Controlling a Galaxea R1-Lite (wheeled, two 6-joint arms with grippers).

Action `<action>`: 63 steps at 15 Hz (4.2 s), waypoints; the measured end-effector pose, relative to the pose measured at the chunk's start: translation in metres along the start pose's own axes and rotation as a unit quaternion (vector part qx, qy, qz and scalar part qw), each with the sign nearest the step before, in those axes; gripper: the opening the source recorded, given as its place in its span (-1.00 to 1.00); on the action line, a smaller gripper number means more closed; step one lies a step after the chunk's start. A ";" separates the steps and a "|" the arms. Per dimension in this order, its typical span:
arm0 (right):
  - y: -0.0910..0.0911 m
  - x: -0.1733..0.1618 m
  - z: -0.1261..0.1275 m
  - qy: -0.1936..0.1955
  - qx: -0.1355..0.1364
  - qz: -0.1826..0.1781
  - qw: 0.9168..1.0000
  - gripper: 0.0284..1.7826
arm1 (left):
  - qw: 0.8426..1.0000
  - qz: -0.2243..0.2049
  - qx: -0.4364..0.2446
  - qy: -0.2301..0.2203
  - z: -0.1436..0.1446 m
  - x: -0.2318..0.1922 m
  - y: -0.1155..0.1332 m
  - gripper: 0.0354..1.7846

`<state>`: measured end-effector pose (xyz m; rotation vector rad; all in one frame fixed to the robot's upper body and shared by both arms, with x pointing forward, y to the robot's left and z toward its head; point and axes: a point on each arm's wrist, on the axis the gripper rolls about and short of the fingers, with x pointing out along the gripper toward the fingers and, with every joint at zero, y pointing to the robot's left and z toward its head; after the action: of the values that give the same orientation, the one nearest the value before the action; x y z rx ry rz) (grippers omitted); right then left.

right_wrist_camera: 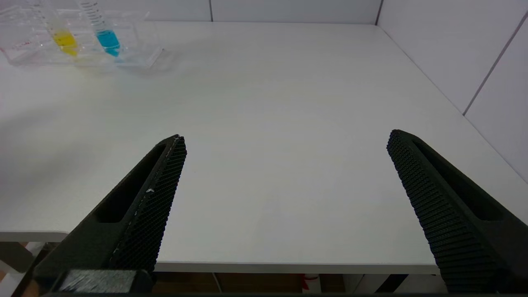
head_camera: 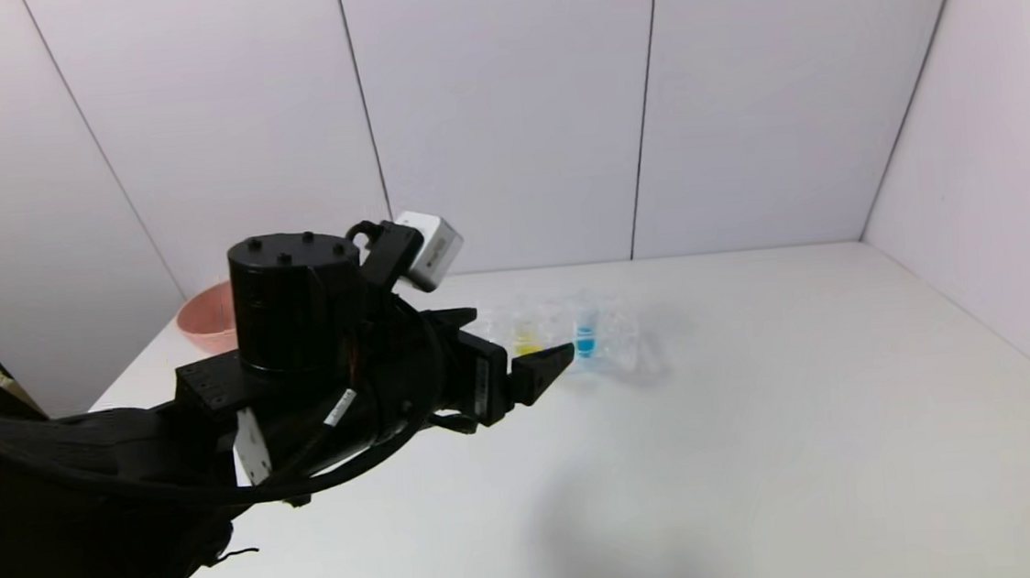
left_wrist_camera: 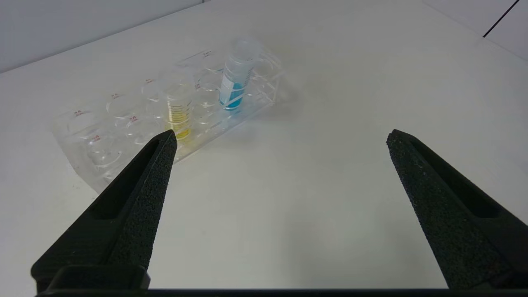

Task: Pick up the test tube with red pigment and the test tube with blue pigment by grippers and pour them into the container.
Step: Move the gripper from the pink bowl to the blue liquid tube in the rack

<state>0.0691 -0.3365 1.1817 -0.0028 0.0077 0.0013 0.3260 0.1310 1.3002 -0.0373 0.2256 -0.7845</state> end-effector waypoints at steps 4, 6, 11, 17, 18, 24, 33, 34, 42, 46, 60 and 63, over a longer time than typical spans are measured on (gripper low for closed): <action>0.000 0.000 0.000 0.000 0.000 0.000 1.000 0.99 | 1.000 -0.019 0.000 0.005 -0.008 0.020 -0.008 0.99; 0.000 0.000 0.000 0.000 0.000 0.000 1.000 0.99 | 0.999 -0.029 0.000 0.012 -0.012 0.031 -0.012 0.99; 0.000 0.000 0.000 0.000 0.000 0.000 1.000 0.99 | 0.999 -0.040 0.000 0.021 -0.021 0.069 -0.017 0.99; 0.000 0.000 0.000 0.000 0.000 0.000 1.000 0.99 | 0.999 -0.044 -0.003 0.028 -0.029 0.112 -0.023 0.99; 0.000 0.000 0.000 0.000 0.000 0.000 1.000 0.99 | 0.999 -0.041 -0.004 0.029 -0.030 0.118 -0.023 0.99; 0.000 0.000 0.000 0.000 0.000 0.000 1.000 0.99 | 1.000 -0.019 -0.003 0.023 -0.033 0.133 -0.018 0.99; 0.000 0.000 0.000 0.000 0.000 0.000 1.000 0.99 | 1.000 0.002 -0.001 0.009 -0.031 0.143 -0.011 0.99; 0.000 0.000 0.000 0.000 0.000 0.000 1.000 0.99 | 1.000 0.004 -0.001 0.007 -0.031 0.146 -0.011 0.99; 0.000 0.000 0.000 0.000 0.000 0.000 1.000 0.99 | 0.999 0.042 0.003 0.002 -0.044 0.168 -0.005 0.99; 0.000 0.000 0.000 0.000 0.000 0.000 1.000 0.99 | 0.999 0.044 0.004 0.003 -0.045 0.169 -0.004 0.99; 0.000 0.000 0.000 0.000 0.000 0.000 1.000 0.99 | 0.997 0.079 0.000 -0.011 -0.045 0.183 0.003 0.99; 0.000 0.000 0.000 0.000 0.000 0.000 1.000 0.99 | 0.997 0.081 -0.001 -0.011 -0.049 0.189 0.005 0.99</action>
<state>0.0691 -0.3365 1.1817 -0.0028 0.0077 0.0013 0.4483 0.0045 1.2164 -0.0290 0.2067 -0.6229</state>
